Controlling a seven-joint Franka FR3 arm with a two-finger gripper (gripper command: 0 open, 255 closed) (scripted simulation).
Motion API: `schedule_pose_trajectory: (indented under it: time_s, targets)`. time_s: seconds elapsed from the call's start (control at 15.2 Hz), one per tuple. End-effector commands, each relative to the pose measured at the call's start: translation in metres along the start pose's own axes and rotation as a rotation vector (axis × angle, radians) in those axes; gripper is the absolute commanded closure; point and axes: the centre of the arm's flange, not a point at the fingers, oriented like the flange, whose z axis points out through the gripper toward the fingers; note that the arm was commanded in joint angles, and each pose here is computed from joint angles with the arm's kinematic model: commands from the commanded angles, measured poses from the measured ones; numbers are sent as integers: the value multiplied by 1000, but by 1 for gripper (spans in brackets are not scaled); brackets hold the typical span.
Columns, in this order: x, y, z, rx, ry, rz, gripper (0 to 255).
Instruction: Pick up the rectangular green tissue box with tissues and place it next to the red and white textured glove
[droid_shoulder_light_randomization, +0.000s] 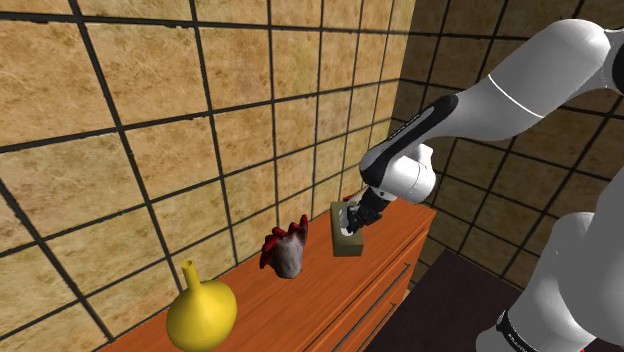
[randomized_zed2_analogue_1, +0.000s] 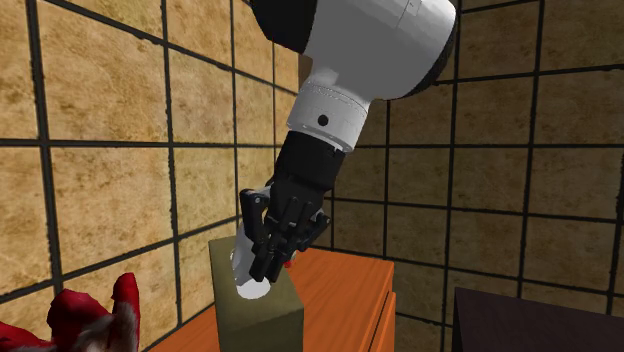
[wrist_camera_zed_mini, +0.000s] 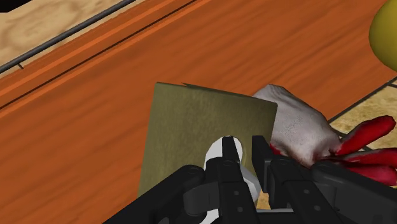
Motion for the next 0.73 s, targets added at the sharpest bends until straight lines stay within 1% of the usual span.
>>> schedule_pose_trajectory:
  time_s: [0.0,0.66]
  targets:
    - [-3,5,11,0,1,0,255]
    - [-12,24,59,0,1,0,255]
